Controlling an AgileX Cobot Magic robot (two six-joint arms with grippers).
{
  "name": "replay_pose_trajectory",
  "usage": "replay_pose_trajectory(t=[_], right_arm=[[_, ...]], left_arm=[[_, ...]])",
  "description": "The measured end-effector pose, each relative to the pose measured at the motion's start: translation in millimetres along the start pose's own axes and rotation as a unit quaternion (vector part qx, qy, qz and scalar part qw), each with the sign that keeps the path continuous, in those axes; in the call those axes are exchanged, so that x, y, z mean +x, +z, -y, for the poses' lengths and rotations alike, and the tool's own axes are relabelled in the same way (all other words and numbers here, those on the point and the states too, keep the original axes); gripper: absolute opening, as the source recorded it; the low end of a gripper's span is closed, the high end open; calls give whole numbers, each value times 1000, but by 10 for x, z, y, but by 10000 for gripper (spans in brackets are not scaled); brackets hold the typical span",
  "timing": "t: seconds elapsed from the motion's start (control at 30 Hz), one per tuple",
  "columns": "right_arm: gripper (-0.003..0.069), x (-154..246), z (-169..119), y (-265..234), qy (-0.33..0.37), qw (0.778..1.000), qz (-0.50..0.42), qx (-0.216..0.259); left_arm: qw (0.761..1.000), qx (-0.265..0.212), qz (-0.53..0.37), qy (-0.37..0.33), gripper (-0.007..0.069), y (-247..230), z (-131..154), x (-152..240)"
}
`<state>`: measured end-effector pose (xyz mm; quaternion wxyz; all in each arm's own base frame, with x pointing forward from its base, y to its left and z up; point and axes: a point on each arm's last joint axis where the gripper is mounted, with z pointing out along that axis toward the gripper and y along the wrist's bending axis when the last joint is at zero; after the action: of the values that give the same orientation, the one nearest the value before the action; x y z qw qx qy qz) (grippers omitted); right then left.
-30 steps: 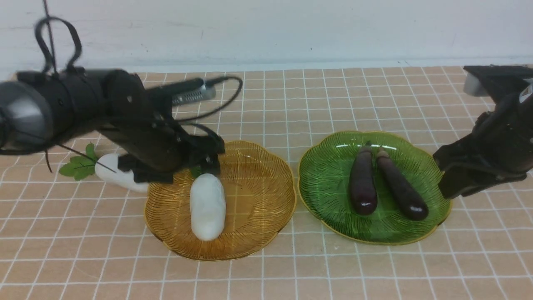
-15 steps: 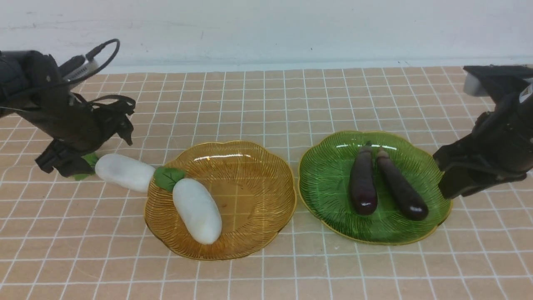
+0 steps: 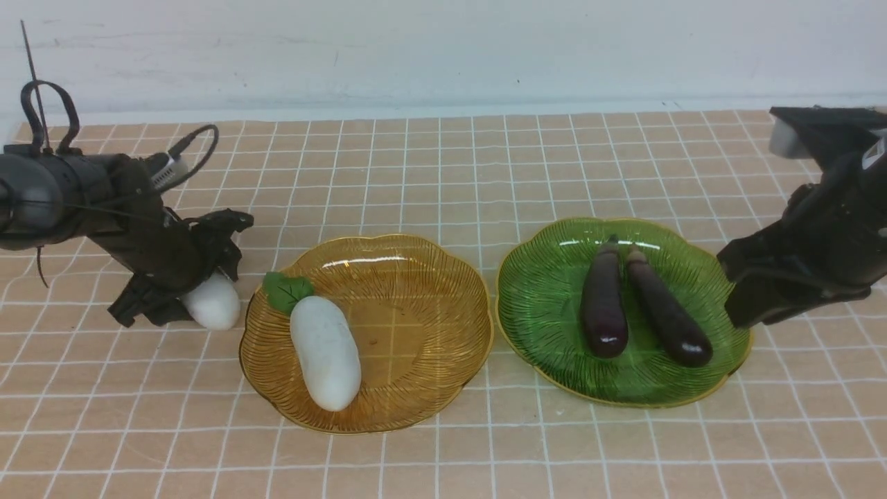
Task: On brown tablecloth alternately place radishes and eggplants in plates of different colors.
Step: 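Pick up the white radish and place it in the left plate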
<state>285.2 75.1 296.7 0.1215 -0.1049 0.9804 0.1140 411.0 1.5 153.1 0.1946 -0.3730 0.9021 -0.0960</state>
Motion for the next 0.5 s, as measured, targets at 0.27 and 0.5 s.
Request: replay_pose_trajectory(t=[0.27,0.5], right_arm=[[190,-1,0,2,0,1000,1,0],[190,-3,-5,2,1,1000,2,-3]], left_arm=[[993,10,-21,118,369,-623,154,-8],[967,90,-44,234,368,-1232,581,380]])
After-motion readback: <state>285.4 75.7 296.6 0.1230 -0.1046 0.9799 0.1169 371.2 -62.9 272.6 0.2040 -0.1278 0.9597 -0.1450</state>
